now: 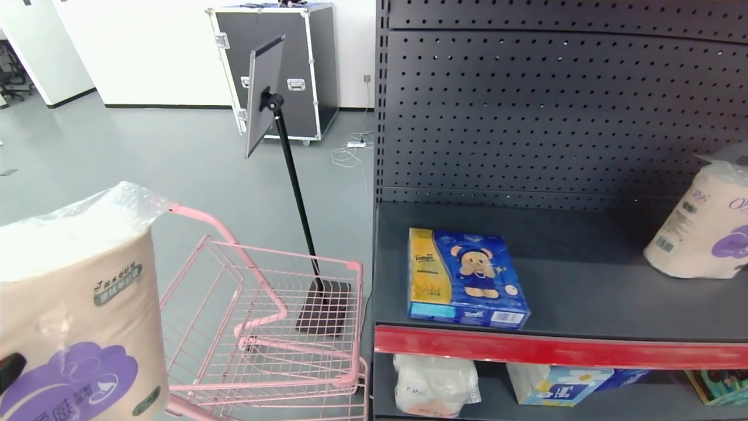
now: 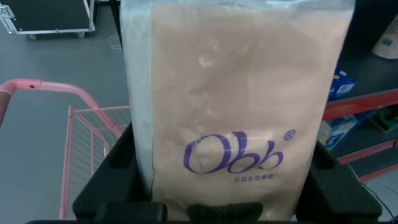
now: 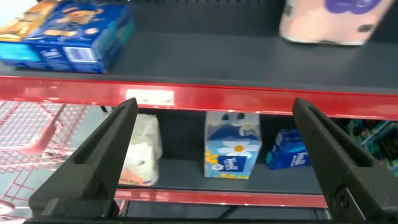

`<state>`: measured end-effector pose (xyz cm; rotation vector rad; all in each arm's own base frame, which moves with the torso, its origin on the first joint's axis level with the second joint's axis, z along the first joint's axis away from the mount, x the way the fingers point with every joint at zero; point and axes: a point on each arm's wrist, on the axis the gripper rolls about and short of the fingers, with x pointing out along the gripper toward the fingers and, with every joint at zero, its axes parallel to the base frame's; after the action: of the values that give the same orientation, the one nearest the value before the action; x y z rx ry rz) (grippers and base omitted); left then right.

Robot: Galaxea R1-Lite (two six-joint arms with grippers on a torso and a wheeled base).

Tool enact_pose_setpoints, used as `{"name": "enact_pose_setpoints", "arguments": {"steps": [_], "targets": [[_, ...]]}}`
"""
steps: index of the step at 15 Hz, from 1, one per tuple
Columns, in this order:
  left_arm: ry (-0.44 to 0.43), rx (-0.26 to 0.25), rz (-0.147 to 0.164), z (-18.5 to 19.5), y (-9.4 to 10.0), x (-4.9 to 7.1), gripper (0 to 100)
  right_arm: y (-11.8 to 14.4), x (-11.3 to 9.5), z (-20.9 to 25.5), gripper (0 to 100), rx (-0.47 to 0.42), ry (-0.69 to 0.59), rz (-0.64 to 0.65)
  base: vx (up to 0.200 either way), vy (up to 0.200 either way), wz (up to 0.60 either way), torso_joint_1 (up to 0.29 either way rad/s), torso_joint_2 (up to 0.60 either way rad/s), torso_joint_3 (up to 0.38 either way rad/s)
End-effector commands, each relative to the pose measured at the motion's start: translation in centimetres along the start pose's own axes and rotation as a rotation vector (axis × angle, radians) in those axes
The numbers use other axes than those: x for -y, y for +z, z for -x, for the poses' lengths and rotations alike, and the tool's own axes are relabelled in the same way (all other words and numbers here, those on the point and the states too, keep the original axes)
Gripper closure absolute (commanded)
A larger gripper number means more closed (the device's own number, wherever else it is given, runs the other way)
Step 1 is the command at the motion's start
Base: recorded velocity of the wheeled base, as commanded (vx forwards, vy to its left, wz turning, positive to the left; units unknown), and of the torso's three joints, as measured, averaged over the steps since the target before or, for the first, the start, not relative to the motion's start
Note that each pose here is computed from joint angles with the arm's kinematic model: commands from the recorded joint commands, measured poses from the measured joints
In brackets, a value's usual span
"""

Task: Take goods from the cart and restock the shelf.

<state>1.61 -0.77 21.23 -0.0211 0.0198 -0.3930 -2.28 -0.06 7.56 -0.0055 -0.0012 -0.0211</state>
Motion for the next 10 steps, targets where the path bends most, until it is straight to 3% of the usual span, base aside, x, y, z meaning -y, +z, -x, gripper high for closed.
{"name": "enact_pose_setpoints", "arguments": {"steps": [1, 10], "targets": [[-0.001, 0.002, 0.0, 0.04, 0.01, 0.01, 100, 0.01, 0.0, 0.0, 0, 0.0, 0.0, 0.001, 0.0, -0.2, 0.0, 0.002, 0.0, 0.007], [-0.004, 0.006, -0.016, 0.11, 0.05, 0.03, 100, 0.01, 0.0, 0.0, 0, 0.0, 0.001, -0.001, 0.0, -0.2, 0.0, 0.002, 0.0, 0.003]]}}
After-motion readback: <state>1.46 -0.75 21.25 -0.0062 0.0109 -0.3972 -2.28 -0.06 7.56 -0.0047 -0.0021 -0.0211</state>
